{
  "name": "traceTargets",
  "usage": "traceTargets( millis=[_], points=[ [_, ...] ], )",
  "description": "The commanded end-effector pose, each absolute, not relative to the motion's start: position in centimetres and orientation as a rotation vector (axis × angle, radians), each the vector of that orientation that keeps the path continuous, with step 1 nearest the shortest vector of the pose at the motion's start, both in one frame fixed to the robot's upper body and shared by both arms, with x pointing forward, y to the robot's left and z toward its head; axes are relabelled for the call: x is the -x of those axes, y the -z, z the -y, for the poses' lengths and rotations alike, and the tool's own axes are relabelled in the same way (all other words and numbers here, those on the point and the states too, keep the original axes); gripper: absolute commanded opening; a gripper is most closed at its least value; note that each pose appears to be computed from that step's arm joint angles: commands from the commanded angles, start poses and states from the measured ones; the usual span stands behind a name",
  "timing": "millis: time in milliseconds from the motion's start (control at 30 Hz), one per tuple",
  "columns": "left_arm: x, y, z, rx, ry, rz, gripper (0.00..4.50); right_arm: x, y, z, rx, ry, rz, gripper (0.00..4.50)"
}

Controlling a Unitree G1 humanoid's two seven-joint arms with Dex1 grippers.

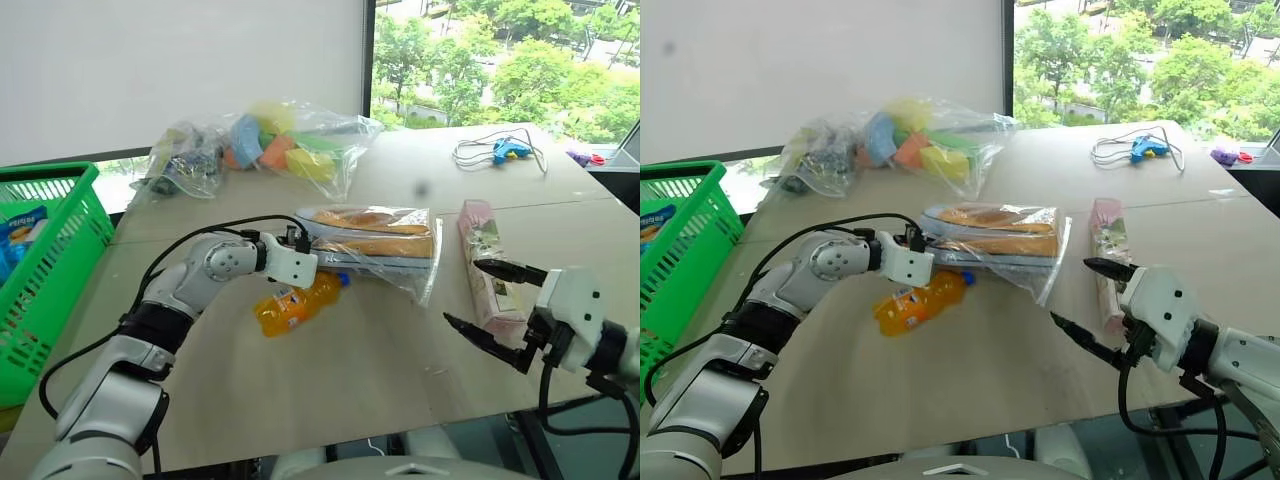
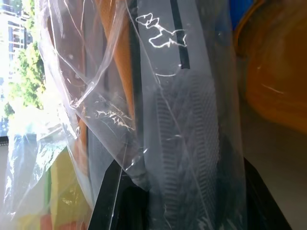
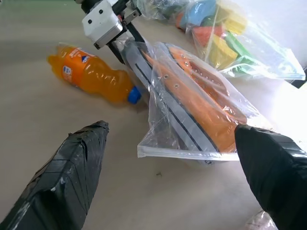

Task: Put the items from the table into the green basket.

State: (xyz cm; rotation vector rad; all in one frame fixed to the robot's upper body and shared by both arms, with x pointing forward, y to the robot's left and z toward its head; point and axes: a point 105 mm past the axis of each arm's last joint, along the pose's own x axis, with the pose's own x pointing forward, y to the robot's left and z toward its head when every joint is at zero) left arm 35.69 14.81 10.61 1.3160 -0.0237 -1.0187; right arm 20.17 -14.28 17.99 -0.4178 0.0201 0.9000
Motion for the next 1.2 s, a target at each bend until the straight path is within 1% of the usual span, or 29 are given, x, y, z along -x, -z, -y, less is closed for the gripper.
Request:
traceTargets(
  millis=[33,67,133,233,300,400,433,500,567,600,633,700,767,800,867,900,967,1000,1033,1100,1200],
  points=[
    [-38.4,-19.5,-18.1,-1.197,0.613,0.204,0.95,-20.6,-19.4,13.1,0.431,-0.908,0.065,4.50],
    [-38.7,-20.5,-19.4,-1.192,0.538,0.203,0.95,-20.8,-19.7,12.8,0.427,-0.913,0.080,4.50],
    [-39.3,-22.3,-23.2,-1.194,0.351,0.160,0.95,-21.1,-20.3,11.9,0.415,-0.936,0.114,4.50],
    [-39.0,-24.1,-29.5,-1.288,0.085,0.066,0.95,-21.9,-21.0,10.6,0.408,-0.980,0.155,4.50],
    [-38.6,-24.6,-31.7,-1.328,0.003,0.021,0.95,-22.3,-21.1,10.2,0.407,-0.999,0.165,4.50],
    [-38.1,-25.1,-33.3,-1.423,-0.068,0.000,0.95,-22.9,-21.3,9.9,0.414,-1.022,0.175,4.50],
    [-37.9,-23.6,-34.4,-1.459,-0.052,-0.087,0.95,-23.2,-21.4,9.7,0.414,-1.034,0.179,4.50],
    [-37.5,-21.3,-35.8,-1.483,-0.024,-0.210,0.95,-23.5,-21.6,9.6,0.416,-1.049,0.181,4.50],
    [-37.1,-19.1,-36.3,-1.419,0.031,-0.288,0.95,-23.7,-21.5,9.5,0.420,-1.061,0.178,4.50],
    [-37.1,-18.6,-36.0,-1.388,0.055,-0.285,1.95,-23.7,-21.5,9.5,0.420,-1.065,0.176,4.50],
    [-37.0,-18.2,-35.8,-1.352,0.072,-0.282,2.31,-23.7,-21.4,9.6,0.422,-1.067,0.172,4.50],
    [-36.9,-17.6,-34.7,-1.231,0.132,-0.264,3.19,-23.7,-21.3,9.7,0.427,-1.066,0.165,4.50],
    [-36.7,-17.6,-33.9,-1.186,0.173,-0.242,3.98,-23.7,-21.3,9.8,0.427,-1.060,0.162,4.50],
    [-36.3,-17.5,-33.1,-1.057,0.217,-0.241,4.42,-23.7,-21.2,10.0,0.432,-1.053,0.157,4.50],
    [-35.7,-18.4,-31.0,-0.834,0.309,-0.183,4.47,-23.6,-21.1,10.2,0.434,-1.039,0.149,4.50],
    [-35.0,-18.7,-29.5,-0.676,0.395,-0.173,4.47,-23.5,-21.1,10.4,0.434,-1.032,0.144,4.50],
    [-32.8,-19.9,-25.3,-0.373,0.612,-0.162,4.47,-23.4,-20.8,11.0,0.435,-1.011,0.125,4.50],
    [-31.6,-20.2,-23.6,-0.290,0.709,-0.187,4.47,-23.4,-20.7,11.4,0.437,-0.999,0.113,4.50],
    [-30.5,-20.2,-22.0,-0.259,0.794,-0.215,4.47,-23.4,-20.5,11.8,0.437,-0.989,0.101,4.50],
    [-29.2,-20.5,-19.5,-0.218,0.894,-0.247,4.47,-23.5,-20.2,12.7,0.441,-0.969,0.071,4.50],
    [-29.5,-20.9,-16.3,-0.150,0.922,-0.266,4.47,-23.3,-19.9,14.1,0.461,-0.938,0.026,4.50]
  ],
)
